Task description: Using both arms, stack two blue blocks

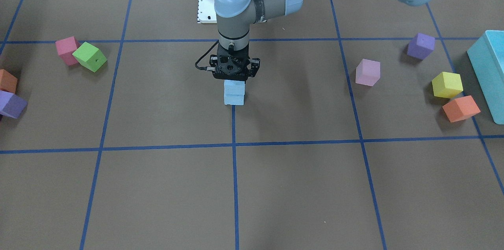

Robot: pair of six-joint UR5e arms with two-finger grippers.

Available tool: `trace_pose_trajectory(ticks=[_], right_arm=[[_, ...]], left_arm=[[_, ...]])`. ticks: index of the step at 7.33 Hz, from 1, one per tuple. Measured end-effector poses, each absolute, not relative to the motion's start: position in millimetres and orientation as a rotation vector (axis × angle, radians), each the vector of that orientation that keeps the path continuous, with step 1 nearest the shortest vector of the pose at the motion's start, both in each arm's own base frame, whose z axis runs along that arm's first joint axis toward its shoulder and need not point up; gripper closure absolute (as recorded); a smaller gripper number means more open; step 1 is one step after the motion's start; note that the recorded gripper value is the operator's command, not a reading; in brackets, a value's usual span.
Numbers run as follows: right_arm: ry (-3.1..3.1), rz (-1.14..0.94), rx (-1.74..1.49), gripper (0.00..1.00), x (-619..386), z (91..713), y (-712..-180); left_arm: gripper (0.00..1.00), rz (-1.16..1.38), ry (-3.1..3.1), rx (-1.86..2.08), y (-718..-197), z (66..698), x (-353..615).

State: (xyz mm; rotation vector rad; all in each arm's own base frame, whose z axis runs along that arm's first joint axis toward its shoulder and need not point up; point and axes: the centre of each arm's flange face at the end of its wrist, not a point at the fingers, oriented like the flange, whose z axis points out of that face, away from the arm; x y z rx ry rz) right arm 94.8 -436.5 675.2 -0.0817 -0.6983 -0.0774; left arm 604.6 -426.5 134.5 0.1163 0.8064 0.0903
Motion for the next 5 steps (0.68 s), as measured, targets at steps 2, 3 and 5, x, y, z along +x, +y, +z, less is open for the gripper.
trace_pose_trajectory(ticks=[2,3,5], right_arm=[[-0.698,-0.077,-0.082,0.0,94.8,675.2,-436.5],[-0.698,-0.077,-0.082,0.0,94.8,675.2,-436.4],[-0.698,-0.077,-0.082,0.0,94.9,675.5,-436.4]], left_arm=[[0.39,0.084,0.827,0.124,-427.8,131.3,603.5],[0.36,0.082,0.832,0.127,-427.9,130.4,603.4],[0.32,0.083,0.828,0.126,-428.7,133.0,605.5]])
